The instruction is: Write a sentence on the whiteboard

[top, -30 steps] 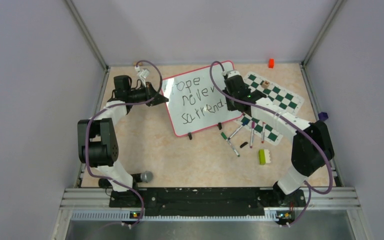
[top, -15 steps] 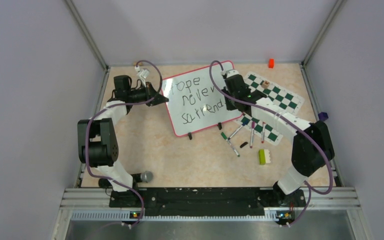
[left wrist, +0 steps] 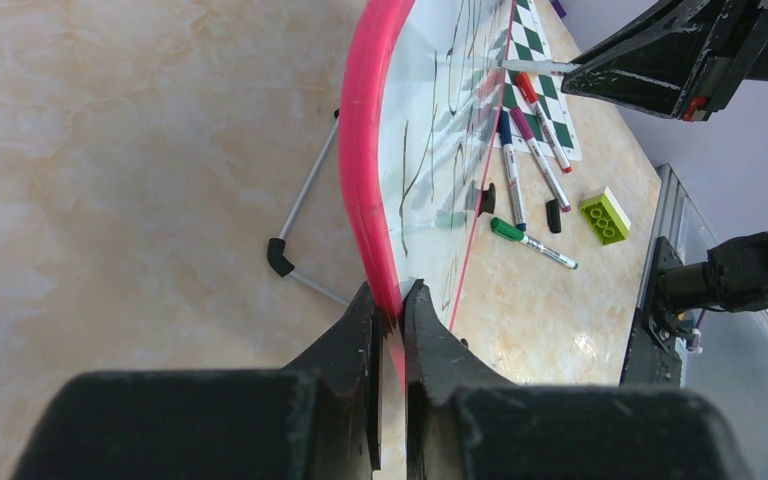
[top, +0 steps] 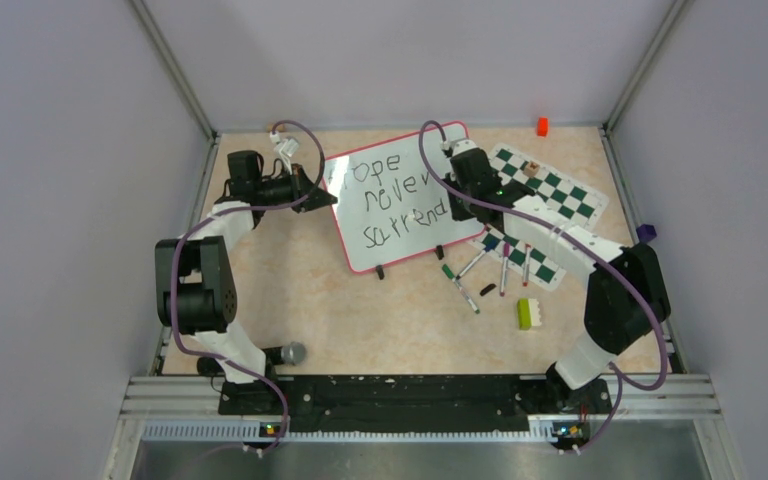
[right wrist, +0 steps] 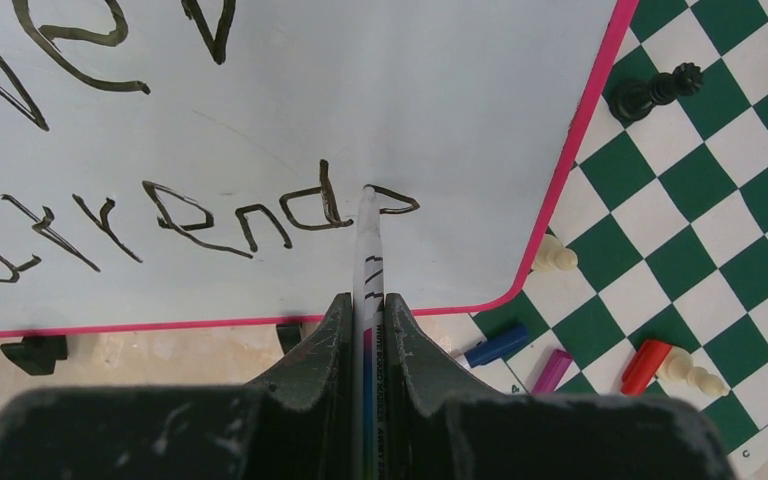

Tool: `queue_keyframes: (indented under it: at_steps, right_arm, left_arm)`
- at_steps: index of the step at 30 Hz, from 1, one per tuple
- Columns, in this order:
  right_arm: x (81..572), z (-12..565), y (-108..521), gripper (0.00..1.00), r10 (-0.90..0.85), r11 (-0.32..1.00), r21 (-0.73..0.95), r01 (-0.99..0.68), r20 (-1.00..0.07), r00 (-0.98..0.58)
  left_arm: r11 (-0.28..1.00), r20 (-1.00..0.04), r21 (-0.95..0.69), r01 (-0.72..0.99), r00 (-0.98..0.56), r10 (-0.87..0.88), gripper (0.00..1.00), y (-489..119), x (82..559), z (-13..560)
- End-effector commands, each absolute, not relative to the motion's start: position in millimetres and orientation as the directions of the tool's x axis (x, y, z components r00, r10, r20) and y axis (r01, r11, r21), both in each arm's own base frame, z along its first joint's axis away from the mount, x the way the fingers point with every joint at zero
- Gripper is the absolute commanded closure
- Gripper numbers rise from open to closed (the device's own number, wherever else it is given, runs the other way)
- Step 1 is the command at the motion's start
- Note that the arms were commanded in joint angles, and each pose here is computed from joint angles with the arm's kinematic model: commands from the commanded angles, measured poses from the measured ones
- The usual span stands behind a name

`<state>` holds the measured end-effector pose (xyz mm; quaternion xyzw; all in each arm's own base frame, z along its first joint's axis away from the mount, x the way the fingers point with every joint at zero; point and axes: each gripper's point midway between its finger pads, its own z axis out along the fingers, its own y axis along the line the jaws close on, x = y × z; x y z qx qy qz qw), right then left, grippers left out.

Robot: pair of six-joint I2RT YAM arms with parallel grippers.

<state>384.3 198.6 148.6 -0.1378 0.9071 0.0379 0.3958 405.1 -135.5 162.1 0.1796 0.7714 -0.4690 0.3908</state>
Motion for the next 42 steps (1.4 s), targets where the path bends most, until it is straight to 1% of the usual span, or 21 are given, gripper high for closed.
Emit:
queue_keyframes:
  at_steps: [1,9,13,17,28,37,42]
  right_arm:
    - [380.2,149.9,197.1,1.00,-0.204,0.960,-0.019,-0.280,-0.733,-0.649]
    - [372.9,143.1,195.4,1.00,-0.217,0.957,-0.018,-0.291,-0.708,-0.672]
    - [374.6,142.2,188.3,1.00,-0.221,0.964,-0.050,-0.263,-0.704,-0.675]
    - [378.1,148.0,181.4,1.00,-0.216,0.970,-0.079,-0.230,-0.713,-0.667]
    - [385.7,165.2,177.3,1.00,-0.192,0.977,-0.086,-0.193,-0.741,-0.643]
    - [375.7,213.3,179.4,1.00,-0.091,0.962,0.080,-0.262,-0.809,-0.581]
    - [381.6,224.3,165.9,1.00,-0.057,0.966,0.097,-0.238,-0.821,-0.568]
  left_arm:
    - [0.632,-0.801,-0.464,0.621,-0.599,0.001,1.00,-126.9,420.4,121.0]
    - [0.632,-0.801,-0.463,0.621,-0.599,0.002,1.00,-127.0,420.1,120.5]
    - [0.632,-0.801,-0.463,0.622,-0.598,0.002,1.00,-127.0,420.2,120.5]
    - [0.632,-0.801,-0.463,0.622,-0.599,0.002,1.00,-127.2,420.2,120.5]
    - [0.632,-0.801,-0.463,0.622,-0.599,0.002,1.00,-127.1,420.0,120.6]
    - [0.632,-0.800,-0.464,0.621,-0.600,0.002,1.00,-127.0,420.0,120.2]
    - [0.632,-0.802,-0.462,0.622,-0.598,0.002,1.00,-126.9,420.4,121.0]
